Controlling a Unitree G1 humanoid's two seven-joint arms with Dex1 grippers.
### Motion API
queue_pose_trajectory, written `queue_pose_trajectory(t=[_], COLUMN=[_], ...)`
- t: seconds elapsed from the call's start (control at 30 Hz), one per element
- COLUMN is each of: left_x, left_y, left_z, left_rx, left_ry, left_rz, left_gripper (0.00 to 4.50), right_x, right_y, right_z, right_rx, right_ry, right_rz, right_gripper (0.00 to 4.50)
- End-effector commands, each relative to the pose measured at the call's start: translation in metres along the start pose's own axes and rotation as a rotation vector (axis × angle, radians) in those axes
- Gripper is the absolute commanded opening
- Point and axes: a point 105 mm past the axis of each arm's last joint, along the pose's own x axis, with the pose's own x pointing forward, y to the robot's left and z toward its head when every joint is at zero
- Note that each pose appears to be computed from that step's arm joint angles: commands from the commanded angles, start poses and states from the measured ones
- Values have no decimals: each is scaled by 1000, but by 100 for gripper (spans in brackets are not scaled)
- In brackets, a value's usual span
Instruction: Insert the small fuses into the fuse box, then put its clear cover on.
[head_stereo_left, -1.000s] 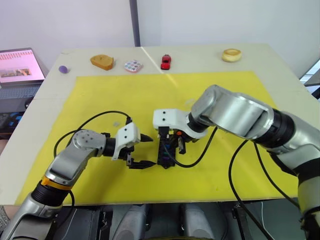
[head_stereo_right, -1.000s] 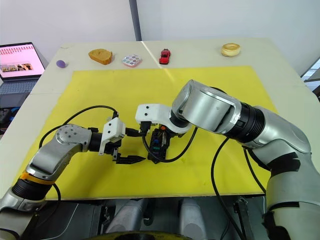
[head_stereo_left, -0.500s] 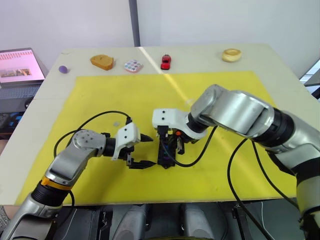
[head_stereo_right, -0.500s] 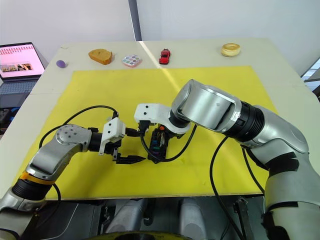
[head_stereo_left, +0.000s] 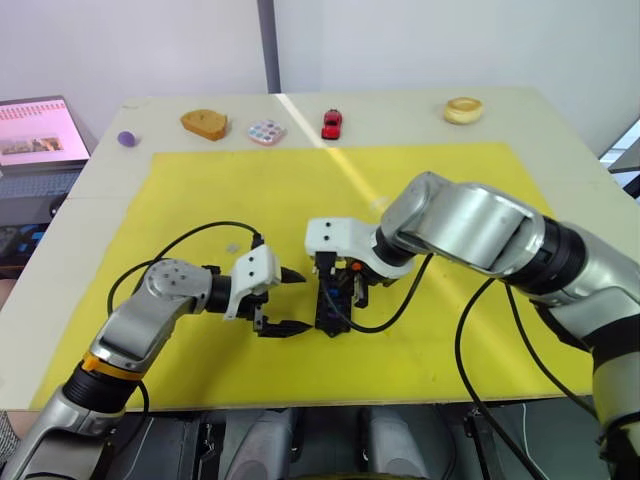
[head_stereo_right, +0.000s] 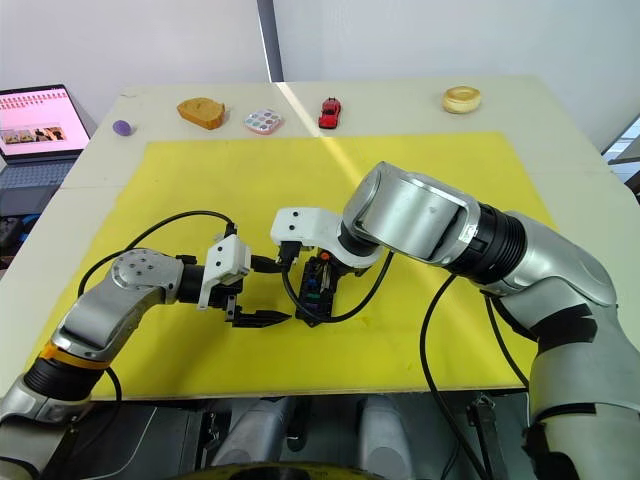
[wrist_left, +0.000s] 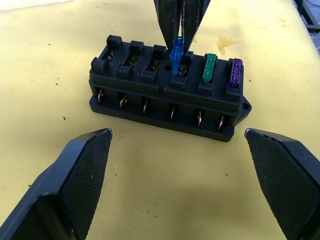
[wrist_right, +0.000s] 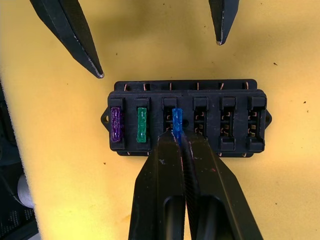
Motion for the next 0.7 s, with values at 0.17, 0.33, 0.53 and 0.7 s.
queue_pose_trajectory(t=[0.17, 0.33, 0.53, 0.7], left_x=[-2, -1, 0, 0], left_y=[-1, -2, -3, -3], left_z=[7, 7, 6, 6], left_rx=[45, 42, 41, 43], left_ry=[-7, -9, -9, -9], left_rz=[5, 5, 5, 4], left_gripper=[447, 447, 447, 447], right_x=[-1, -3, -7, -7], right_y=[4, 5, 5, 5], right_z=[6, 9, 12, 11], right_rx=[-16, -25, -43, -46], right_ry=[-9, -18, -27, -26], right_rz=[19, 24, 19, 18], right_gripper=[0, 0, 0, 0])
